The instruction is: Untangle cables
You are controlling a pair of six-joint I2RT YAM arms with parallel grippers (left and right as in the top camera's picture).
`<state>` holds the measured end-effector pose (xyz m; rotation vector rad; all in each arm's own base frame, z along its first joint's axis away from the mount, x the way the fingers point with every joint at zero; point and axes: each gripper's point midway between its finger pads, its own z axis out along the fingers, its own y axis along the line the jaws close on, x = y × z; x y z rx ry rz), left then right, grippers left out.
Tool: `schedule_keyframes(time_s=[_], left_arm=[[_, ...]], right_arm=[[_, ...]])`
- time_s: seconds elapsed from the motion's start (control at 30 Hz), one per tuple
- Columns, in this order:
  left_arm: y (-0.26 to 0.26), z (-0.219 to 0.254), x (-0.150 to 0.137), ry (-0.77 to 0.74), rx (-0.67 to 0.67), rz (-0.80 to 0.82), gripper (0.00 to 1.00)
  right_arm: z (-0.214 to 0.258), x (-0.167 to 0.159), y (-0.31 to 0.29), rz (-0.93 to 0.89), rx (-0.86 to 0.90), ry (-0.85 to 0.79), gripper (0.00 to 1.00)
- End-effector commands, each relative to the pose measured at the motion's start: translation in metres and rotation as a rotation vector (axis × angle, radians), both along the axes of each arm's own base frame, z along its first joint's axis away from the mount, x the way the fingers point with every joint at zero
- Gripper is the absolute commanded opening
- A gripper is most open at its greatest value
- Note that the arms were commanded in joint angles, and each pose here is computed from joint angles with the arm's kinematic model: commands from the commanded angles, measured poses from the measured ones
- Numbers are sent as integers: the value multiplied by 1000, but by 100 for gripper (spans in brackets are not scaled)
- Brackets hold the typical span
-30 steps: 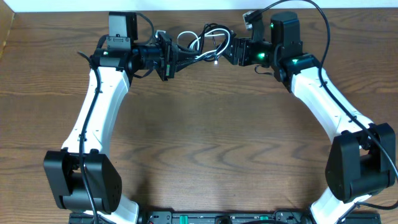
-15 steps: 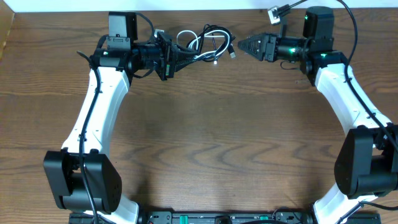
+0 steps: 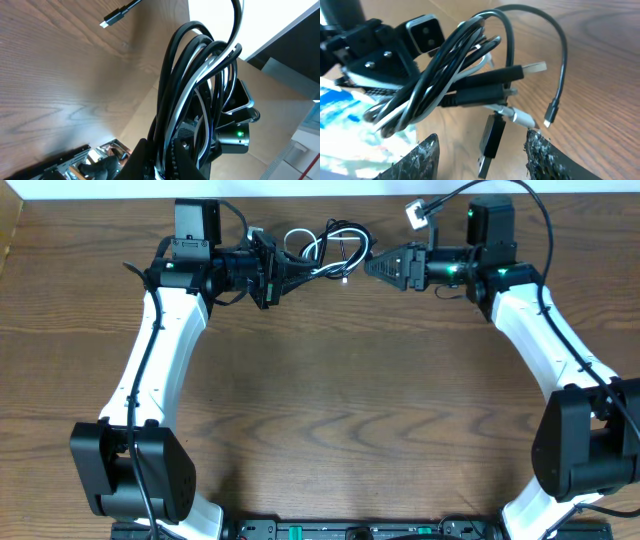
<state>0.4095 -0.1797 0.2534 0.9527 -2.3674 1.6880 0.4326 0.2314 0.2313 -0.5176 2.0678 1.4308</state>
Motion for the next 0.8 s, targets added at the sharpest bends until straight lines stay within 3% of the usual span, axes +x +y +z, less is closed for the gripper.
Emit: schedule_keyframes(time_s=[0.0, 0.4, 0.6, 0.67, 0.77], left_arm=[[-1, 0, 0, -17, -3, -16, 7], [-1, 0, -1, -17, -3, -17, 7], [-1, 0, -1, -30, 0, -26, 7], [-2, 0, -2, -40, 0, -33, 7], [-7, 10, -7, -105, -37, -97, 8]], right_arm=[[-6, 10, 0, -45, -48, -30, 50], [-7, 14, 16, -69, -85, -80, 30], [-11, 19, 13, -101, -107, -80, 4], [-18, 23, 8, -142, -136, -50, 1], [-51, 35, -17, -355, -253, 133, 1]])
